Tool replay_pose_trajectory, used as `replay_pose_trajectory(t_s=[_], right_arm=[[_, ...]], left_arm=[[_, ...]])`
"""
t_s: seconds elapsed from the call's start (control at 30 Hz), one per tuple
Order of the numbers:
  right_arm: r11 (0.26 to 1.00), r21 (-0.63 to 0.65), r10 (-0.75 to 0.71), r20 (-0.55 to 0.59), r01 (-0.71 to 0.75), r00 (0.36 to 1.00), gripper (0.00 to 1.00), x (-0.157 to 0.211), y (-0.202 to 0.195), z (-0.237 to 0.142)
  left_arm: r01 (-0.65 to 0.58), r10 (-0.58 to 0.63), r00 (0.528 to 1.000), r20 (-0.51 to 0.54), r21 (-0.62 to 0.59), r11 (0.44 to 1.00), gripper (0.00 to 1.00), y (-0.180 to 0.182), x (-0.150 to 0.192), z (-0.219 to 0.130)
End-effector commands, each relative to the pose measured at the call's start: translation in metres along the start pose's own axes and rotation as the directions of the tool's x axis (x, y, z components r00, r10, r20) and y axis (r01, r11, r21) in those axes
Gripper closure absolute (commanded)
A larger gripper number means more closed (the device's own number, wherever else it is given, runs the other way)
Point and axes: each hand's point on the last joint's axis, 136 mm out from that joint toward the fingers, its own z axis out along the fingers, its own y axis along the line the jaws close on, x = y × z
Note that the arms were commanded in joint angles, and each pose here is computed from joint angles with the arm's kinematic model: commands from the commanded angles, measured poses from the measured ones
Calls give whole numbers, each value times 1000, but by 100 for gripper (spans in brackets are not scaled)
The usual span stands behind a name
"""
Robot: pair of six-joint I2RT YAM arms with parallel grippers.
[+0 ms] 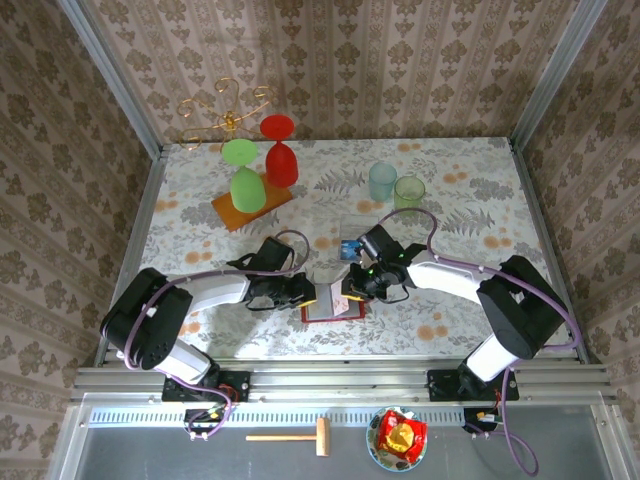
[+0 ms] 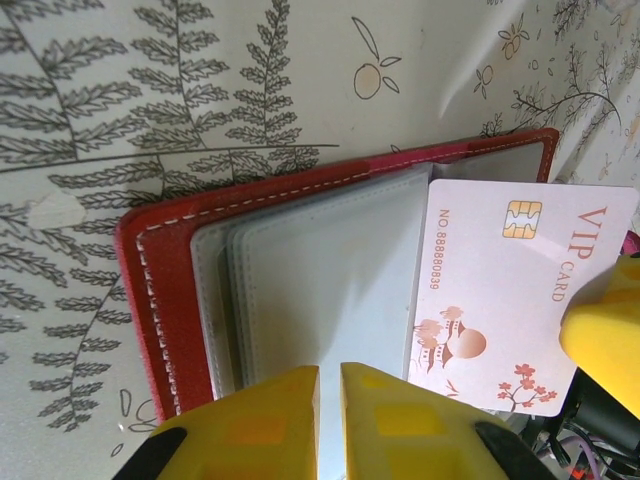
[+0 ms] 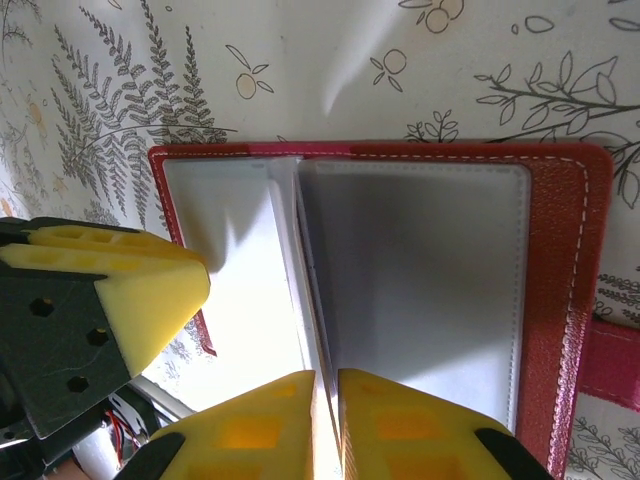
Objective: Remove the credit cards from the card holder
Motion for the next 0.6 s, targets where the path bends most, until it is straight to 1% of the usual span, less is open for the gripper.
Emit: replay_pose_trajectory(t_s=[0.0,0.23,0.37,0.47,0.57], right_arm=[[1000,16,9,18,-10,1000,87,0,1,-4],[1000,21,3,22,-4,1000,90,-1,1,-3],[1000,25,-13,29,12,999,93,-1,3,-6],[999,26,-38,39,37,999,94,-3,5,-11],[995,52,-92,47,90,995,96,-4,6,-20]], left_arm=[[-5,5,1000,-1,17,1000,86,-1,2,-5],[-3,3,1000,6,16,1000,86,0,2,-7],[-2,2,1000,16,19,1000,86,-1,1,-9],[-4,3,999,37,23,1000,86,-3,-2,-12],[-7,5,998,58,30,1000,86,-5,-5,-18]])
